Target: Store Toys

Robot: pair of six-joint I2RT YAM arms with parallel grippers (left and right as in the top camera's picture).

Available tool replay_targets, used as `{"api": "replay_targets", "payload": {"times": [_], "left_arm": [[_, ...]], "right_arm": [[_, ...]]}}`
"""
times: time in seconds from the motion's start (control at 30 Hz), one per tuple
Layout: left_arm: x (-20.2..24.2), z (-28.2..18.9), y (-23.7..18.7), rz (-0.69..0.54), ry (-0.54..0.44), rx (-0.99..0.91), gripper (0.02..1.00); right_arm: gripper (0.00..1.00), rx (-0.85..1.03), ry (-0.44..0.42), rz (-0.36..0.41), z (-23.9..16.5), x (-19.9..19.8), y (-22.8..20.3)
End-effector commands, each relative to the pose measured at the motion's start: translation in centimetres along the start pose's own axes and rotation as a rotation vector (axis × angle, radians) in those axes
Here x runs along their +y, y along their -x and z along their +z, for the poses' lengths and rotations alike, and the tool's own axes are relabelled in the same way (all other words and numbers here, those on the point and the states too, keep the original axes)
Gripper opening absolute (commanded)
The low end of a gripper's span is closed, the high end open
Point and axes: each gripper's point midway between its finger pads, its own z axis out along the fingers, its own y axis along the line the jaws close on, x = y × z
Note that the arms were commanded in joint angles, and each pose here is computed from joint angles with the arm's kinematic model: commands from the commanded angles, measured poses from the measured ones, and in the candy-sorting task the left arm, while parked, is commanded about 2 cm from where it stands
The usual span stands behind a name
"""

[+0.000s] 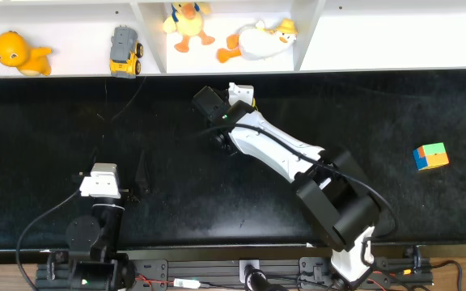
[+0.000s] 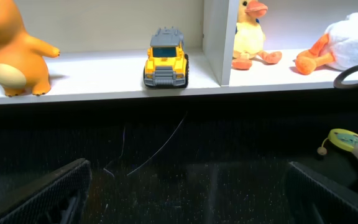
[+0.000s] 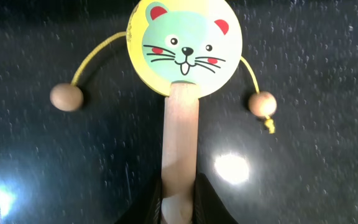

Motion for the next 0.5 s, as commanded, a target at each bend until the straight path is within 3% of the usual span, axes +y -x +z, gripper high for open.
{"api": "replay_targets", "payload": {"times": [0.03, 0.23, 0.4, 0.5], "left_arm": [[-0.1, -0.1, 0.1, 0.018, -0.008, -0.005, 0.998], [-0.1, -0.1, 0.1, 0.018, -0.008, -0.005, 0.998], [-0.1, -0.1, 0.1, 0.019, -0.008, -0.005, 0.998], [-0.1, -0.1, 0.1, 0.018, -0.008, -0.005, 0.998]], "right_arm": [[0.045, -0.038, 0.035, -0.003, -3.9, -0.5, 0.4], [0.04, -0.118, 0.047, 0.029, -8.5, -6.2, -0.9], [0.045, -0.141, 0.027, 0.111, -10.3, -12.9, -1.8], [0.042, -0.123, -0.028, 0.067, -11.2, -18.6, -0.9]]}}
